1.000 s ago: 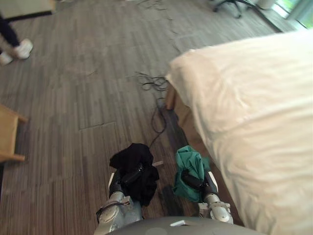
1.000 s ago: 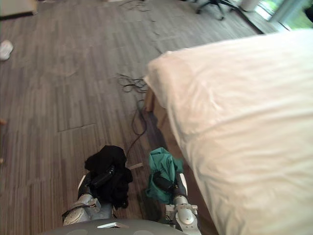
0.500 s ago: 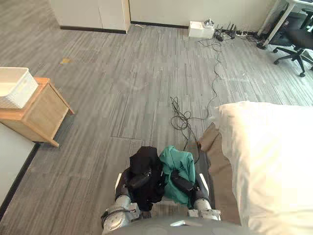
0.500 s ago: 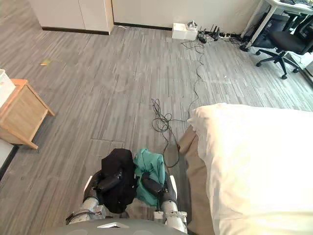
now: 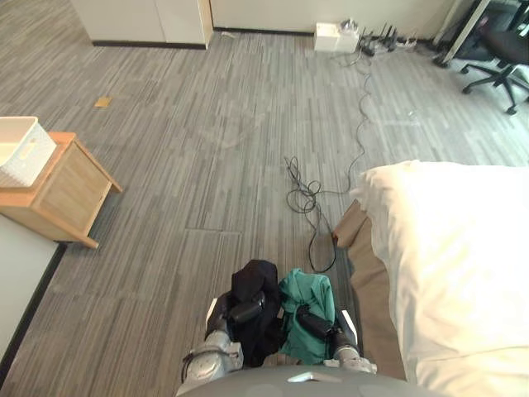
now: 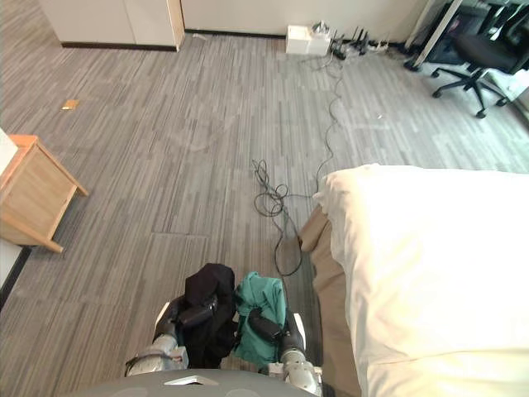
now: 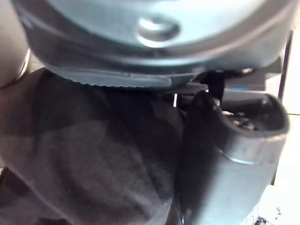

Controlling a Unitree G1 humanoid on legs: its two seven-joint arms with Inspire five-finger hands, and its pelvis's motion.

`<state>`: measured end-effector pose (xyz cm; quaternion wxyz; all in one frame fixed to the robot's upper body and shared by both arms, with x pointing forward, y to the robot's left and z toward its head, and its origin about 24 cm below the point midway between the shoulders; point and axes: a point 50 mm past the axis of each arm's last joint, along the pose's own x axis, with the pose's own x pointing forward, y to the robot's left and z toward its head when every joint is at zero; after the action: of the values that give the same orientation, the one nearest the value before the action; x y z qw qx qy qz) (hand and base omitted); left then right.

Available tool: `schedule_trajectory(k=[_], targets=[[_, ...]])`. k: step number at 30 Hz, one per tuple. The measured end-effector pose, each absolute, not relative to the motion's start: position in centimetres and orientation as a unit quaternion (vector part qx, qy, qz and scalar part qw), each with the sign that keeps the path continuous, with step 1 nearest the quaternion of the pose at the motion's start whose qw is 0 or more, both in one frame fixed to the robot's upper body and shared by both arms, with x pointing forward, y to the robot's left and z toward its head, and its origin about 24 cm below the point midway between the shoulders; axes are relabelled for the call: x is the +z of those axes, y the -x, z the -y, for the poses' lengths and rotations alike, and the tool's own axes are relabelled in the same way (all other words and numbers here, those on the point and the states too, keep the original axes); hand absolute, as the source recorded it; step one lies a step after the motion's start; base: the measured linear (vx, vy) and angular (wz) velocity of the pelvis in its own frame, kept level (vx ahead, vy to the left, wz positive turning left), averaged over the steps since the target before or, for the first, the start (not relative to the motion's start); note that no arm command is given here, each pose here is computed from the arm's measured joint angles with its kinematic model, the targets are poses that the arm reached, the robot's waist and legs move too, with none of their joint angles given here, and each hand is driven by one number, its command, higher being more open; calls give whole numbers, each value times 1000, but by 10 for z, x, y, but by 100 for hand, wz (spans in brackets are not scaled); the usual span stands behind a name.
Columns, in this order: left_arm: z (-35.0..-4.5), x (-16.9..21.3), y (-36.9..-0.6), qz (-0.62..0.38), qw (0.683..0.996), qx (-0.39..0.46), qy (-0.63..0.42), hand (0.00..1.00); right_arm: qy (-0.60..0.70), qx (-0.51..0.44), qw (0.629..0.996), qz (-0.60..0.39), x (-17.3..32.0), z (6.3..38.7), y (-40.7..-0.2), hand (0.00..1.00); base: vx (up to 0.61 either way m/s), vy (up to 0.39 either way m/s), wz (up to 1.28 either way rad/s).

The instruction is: Tidy up the quilt and then pick up the clothes from the bed and put them into the laundry hamper

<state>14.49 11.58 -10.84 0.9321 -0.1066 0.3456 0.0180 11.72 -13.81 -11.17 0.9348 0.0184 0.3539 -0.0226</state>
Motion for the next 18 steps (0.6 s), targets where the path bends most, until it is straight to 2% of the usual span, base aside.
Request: schedule_trajectory(k=[4,9,18], targets=[[-109,-103,-157,-334,933,26,129,0,-30,-50,937,-346,-109,154,-126,0,-28,-29,64],[-111,-100,-159,-329,931,44,153,0,-33,-55,941,-332,-106,156,-139,0,165,47,10],[-125,-103,-160,-333,934,44,121,0,-40,-35,941,-335,-107,148,-138,0,505,43,31]])
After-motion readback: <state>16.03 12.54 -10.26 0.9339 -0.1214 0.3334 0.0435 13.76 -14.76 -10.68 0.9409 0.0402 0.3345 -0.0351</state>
